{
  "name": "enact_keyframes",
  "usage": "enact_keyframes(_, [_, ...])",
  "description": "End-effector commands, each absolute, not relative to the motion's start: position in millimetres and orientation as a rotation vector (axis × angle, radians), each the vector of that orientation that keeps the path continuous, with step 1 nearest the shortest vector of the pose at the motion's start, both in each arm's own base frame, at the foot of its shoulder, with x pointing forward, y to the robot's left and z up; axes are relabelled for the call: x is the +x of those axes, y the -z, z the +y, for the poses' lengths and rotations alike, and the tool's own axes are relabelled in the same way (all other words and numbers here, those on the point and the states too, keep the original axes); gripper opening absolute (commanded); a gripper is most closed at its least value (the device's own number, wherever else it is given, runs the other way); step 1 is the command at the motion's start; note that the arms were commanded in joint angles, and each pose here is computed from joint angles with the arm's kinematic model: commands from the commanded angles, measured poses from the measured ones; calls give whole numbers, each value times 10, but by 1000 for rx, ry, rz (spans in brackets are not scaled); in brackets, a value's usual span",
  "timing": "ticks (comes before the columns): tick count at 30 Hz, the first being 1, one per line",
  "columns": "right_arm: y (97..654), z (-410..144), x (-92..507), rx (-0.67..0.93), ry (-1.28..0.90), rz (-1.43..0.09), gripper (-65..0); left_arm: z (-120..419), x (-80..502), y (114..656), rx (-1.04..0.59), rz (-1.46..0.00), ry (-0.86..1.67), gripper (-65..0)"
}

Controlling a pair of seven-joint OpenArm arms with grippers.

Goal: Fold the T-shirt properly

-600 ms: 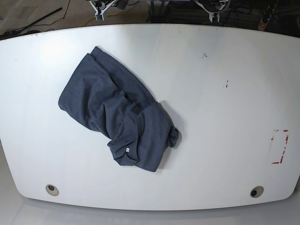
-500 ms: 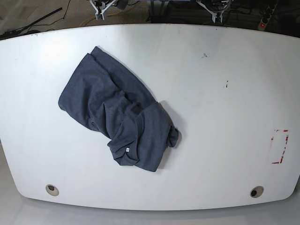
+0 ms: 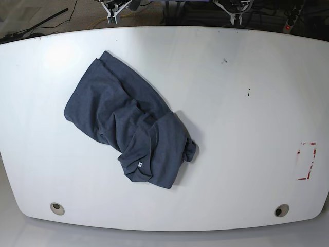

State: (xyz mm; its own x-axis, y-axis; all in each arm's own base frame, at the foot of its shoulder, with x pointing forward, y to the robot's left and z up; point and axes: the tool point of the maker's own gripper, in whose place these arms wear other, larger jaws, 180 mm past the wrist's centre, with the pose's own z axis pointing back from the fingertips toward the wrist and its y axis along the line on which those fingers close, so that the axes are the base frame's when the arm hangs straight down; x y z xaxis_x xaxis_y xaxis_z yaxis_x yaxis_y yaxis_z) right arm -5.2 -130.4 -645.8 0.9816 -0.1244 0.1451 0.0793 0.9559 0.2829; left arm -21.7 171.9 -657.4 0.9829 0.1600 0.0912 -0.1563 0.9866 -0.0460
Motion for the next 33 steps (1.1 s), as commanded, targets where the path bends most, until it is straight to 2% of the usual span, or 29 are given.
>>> enact_keyframes(1, [6442, -1318, -24, 283, 103, -182, -476, 1739, -310, 6566, -36, -84, -161, -201])
enact_keyframes(9, [6302, -1269, -145, 286, 68, -226, -476, 1847, -295, 6429, -12, -168, -125, -204])
enact_keyframes(14, [6189, -1289, -220, 279, 45, -233, -476, 1918, -368, 6293, 4, -171, -99, -204])
enact_keyframes(24, [5896, -1309, -456, 270, 7, -274, -476, 2185, -579, 5828, 78, -225, -109, -204])
enact_keyframes(33, [5425, -1451, -689, 239, 30, -336, -476, 2185, -856, 5353, 97, -260, -55, -204])
